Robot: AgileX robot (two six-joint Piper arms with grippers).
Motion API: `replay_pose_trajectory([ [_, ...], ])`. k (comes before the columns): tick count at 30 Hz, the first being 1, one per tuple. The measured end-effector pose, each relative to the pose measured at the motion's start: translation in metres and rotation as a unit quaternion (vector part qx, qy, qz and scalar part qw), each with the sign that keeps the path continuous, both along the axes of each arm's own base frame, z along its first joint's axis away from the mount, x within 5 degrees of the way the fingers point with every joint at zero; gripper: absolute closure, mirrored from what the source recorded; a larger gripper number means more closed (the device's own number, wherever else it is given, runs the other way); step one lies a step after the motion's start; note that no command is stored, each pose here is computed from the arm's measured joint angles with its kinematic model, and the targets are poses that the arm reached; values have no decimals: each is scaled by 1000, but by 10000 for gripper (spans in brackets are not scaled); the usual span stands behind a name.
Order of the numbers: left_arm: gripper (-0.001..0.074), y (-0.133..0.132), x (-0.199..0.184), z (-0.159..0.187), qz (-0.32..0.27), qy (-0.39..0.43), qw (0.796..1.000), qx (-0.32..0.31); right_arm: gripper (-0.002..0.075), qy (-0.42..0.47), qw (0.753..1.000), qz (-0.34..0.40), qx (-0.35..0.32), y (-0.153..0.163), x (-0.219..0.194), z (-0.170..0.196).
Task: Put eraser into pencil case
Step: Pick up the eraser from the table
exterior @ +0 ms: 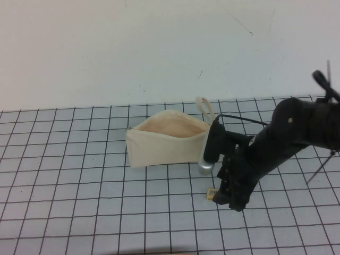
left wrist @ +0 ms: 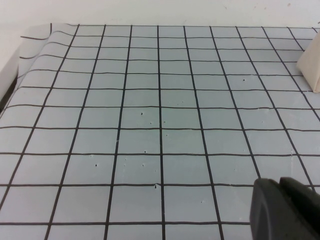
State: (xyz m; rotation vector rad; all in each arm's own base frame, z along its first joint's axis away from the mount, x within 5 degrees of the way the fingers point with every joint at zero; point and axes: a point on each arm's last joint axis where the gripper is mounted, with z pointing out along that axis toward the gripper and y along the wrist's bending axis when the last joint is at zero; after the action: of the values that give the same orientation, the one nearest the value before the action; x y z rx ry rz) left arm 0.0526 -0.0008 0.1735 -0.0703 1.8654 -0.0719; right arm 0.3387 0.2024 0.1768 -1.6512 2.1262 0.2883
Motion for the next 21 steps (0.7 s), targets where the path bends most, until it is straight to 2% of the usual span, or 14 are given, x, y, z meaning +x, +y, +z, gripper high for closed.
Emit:
replay_pose_trajectory([
  [11,736,0,0,0,0,0,1000,0,275,4,1000,-6,-13,7,19,-35],
  [14,736,0,0,0,0,0,1000,0,335,2,1000,0,-20,7,19,-36],
  [19,736,0,0,0,0,0,1000,0,524,4,1000,3,-23,6,18,-36],
  [21,736,0,0,0,0,0,1000,0,524,6,1000,5,-23,6,18,-36],
])
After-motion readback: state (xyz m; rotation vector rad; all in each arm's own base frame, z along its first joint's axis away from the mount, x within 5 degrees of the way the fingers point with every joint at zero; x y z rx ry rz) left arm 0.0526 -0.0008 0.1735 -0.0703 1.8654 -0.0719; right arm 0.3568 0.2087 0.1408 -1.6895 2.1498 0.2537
